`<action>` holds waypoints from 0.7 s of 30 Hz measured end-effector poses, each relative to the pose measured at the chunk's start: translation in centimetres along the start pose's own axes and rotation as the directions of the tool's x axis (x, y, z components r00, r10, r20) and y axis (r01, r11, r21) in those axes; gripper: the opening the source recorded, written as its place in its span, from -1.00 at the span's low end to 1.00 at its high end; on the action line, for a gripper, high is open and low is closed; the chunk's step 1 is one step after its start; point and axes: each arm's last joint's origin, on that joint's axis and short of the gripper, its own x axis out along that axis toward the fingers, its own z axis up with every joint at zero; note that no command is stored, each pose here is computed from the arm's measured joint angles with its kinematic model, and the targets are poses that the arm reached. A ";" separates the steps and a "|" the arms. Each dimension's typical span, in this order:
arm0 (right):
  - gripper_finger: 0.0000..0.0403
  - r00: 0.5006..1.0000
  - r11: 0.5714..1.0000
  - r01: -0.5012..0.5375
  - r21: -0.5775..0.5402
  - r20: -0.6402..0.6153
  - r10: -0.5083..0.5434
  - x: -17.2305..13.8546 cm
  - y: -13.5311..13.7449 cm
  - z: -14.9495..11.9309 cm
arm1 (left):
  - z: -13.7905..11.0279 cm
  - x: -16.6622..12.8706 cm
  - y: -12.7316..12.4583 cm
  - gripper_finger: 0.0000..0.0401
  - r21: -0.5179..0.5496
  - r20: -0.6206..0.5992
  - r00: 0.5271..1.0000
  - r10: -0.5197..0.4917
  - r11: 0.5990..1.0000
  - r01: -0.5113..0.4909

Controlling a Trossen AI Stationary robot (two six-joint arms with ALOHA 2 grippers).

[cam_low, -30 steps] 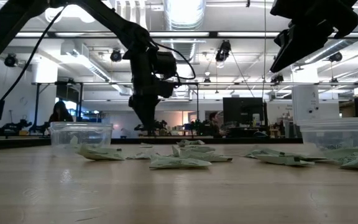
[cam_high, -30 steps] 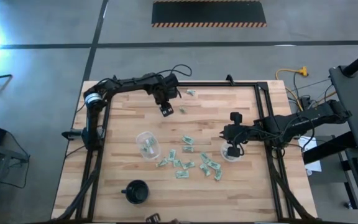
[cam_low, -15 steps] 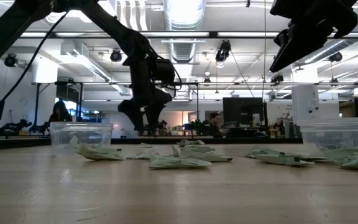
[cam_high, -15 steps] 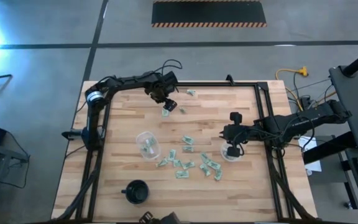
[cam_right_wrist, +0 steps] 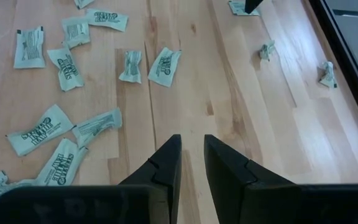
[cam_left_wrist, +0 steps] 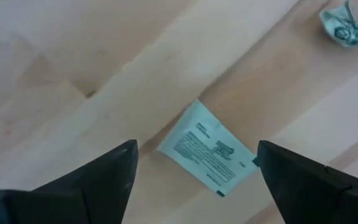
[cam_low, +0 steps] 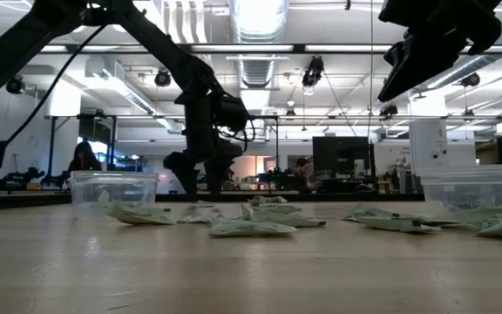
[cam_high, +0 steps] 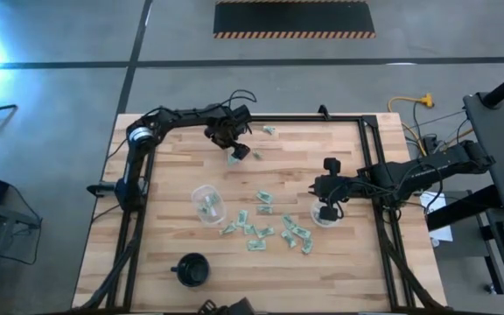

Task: Pick and place Stevia / Truvia into bins
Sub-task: Put the stevia packet into the oval transparent container

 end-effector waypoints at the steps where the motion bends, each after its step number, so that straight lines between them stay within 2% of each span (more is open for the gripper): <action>1: -0.71 1.000 1.000 0.000 0.000 0.000 0.000 0.0 0.0 0.0 | 0.0 0.1 0.0 0.56 0.004 -0.007 1.000 -0.010 1.000 0.010; 7: -0.71 1.000 1.000 0.001 -0.001 -0.003 -0.001 0.1 0.0 -0.1 | -0.1 0.3 -0.3 0.56 0.055 -0.019 0.999 -0.030 0.998 0.031; 17: -0.71 1.000 1.000 0.001 -0.001 -0.002 -0.001 0.1 0.0 -0.2 | -0.2 0.4 -0.6 0.56 0.072 -0.021 0.999 -0.029 0.997 0.030; 21: -0.71 1.000 1.000 0.001 -0.001 -0.002 -0.001 0.1 0.0 -0.1 | -0.2 0.4 -0.7 0.46 0.074 -0.020 0.999 -0.027 0.997 0.029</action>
